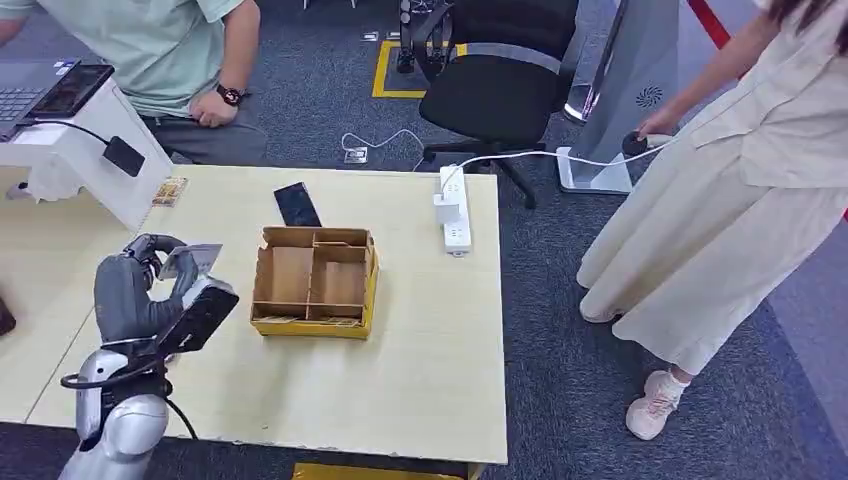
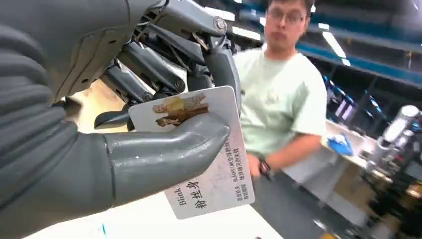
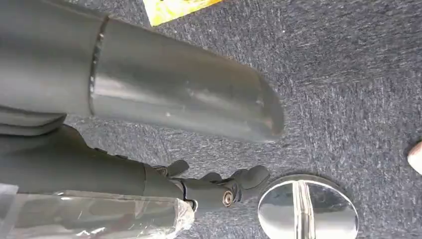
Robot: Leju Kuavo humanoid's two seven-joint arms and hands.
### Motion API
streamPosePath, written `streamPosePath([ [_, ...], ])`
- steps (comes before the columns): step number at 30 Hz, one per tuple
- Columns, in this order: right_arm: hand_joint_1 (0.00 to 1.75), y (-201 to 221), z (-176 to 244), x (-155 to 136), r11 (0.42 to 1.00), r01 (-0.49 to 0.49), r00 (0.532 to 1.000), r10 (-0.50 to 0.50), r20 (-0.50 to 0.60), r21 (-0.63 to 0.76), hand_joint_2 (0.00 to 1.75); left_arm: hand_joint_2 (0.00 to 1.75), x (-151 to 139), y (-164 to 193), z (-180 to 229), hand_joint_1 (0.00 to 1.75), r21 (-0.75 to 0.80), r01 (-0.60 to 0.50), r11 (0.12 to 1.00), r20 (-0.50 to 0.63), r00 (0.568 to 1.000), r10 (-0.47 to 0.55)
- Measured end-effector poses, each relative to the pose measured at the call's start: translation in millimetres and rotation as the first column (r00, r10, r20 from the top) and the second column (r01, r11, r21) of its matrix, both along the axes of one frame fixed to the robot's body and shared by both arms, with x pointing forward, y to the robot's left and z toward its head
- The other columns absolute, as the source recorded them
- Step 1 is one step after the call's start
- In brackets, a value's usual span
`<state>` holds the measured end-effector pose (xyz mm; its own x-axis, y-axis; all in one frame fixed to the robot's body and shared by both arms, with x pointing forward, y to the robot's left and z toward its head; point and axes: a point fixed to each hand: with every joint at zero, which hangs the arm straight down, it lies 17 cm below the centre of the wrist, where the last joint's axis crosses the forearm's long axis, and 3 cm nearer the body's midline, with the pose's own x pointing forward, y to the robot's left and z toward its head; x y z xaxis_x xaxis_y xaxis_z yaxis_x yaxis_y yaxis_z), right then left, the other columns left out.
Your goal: Pass the card to the sensor for recognition and then transmit it.
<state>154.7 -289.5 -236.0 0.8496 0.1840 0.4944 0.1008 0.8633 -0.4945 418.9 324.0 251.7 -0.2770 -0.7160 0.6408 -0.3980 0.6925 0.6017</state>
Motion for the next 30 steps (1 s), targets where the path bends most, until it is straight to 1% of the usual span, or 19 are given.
streamPosePath([
  [3,0.00,-1.7,0.7,0.2,1.000,-0.001,1.000,0.001,0.005,-0.005,0.00,1.75,-1.5,-4.6,-2.6,1.75,-0.090,0.051,0.995,-0.019,0.998,-0.053],
  [6,0.00,-4.1,1.0,-1.1,1.000,0.003,1.000,-0.003,0.007,-0.009,0.00,1.75,2.2,-11.0,-16.7,1.75,-0.238,0.120,0.964,-0.092,0.985,-0.145],
  [8,0.00,-5.1,0.9,-2.1,1.000,0.009,1.000,-0.009,0.008,-0.010,0.00,1.75,4.2,-13.1,-24.8,1.75,-0.300,0.141,0.943,-0.131,0.974,-0.187],
  [19,0.00,-10.0,1.1,-5.1,1.000,0.015,1.000,-0.015,0.012,-0.020,0.00,1.75,20.1,3.5,-43.8,1.75,-0.404,0.122,0.907,-0.235,0.944,-0.232],
  [22,0.00,-11.3,1.6,-5.1,1.000,0.019,1.000,-0.019,0.015,-0.024,0.00,1.75,22.3,5.8,-48.3,1.75,-0.461,0.130,0.878,-0.237,0.935,-0.263],
  [25,0.00,-12.2,1.7,-6.1,0.999,0.023,1.000,-0.023,0.019,-0.025,0.00,1.75,20.7,6.3,-46.7,1.75,-0.496,0.159,0.854,-0.210,0.932,-0.295],
  [30,0.00,-13.0,1.1,-7.6,0.999,0.028,0.999,-0.027,0.019,-0.023,0.00,1.75,14.3,10.0,-54.4,1.75,-0.521,0.156,0.839,-0.211,0.929,-0.304],
])
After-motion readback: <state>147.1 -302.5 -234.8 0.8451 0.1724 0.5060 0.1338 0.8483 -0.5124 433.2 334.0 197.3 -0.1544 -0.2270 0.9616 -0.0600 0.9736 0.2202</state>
